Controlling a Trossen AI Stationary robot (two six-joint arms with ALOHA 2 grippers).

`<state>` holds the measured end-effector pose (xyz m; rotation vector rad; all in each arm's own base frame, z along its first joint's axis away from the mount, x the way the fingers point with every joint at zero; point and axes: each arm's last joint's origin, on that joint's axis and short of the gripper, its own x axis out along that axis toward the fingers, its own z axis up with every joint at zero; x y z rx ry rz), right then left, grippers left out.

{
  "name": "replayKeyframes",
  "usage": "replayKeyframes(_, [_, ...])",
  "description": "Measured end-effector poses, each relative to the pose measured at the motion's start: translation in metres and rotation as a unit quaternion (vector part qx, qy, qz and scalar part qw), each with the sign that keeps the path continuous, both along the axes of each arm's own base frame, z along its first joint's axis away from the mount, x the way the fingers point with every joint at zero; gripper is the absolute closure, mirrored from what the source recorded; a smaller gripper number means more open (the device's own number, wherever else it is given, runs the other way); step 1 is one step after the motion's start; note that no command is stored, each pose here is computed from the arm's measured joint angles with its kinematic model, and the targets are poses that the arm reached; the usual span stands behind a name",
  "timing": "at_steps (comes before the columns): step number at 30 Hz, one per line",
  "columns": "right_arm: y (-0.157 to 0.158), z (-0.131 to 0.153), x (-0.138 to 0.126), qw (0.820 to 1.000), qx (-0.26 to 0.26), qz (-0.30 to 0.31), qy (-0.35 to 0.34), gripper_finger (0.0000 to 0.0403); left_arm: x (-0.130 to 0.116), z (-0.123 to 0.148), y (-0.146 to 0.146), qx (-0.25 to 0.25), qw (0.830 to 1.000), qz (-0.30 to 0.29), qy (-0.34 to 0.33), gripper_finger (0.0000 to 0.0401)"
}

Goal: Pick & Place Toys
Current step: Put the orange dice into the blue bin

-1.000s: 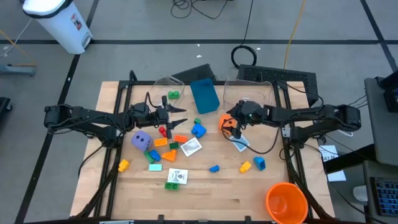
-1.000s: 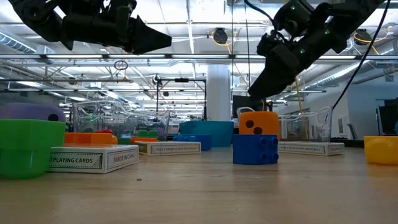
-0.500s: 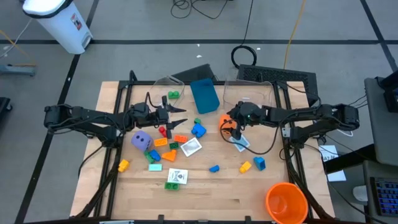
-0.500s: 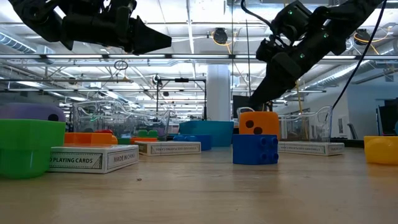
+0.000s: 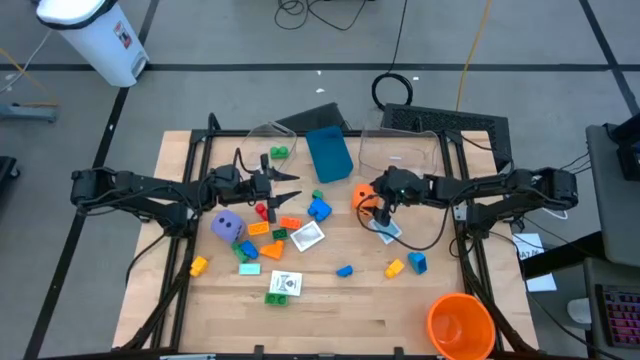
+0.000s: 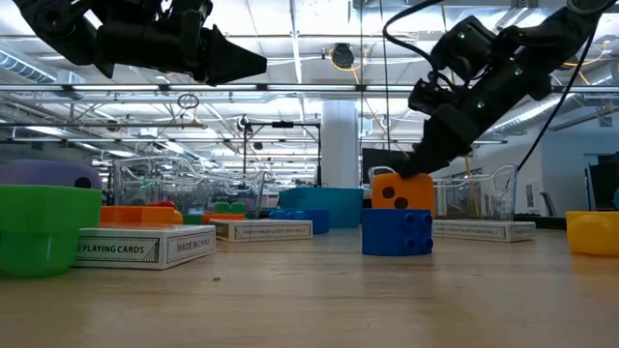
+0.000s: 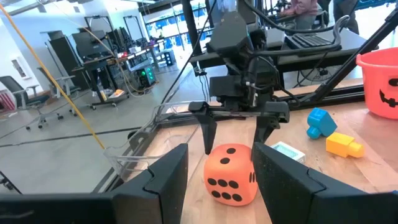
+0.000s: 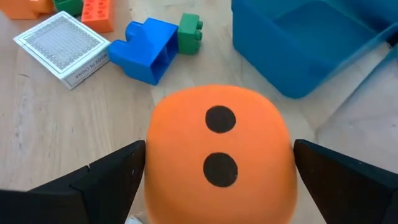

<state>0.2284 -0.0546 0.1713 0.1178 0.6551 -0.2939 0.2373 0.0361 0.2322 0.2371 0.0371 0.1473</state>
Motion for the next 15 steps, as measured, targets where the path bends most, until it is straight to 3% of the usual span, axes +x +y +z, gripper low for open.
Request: replayKeyframes(15, [0.0005, -0.0032, -0.0020, 0.999, 0.026, -0.019, -0.002, 0.0005, 0.0000, 0.0000, 0.0001, 0.000, 1.000, 0.000, 0.000, 0.0217])
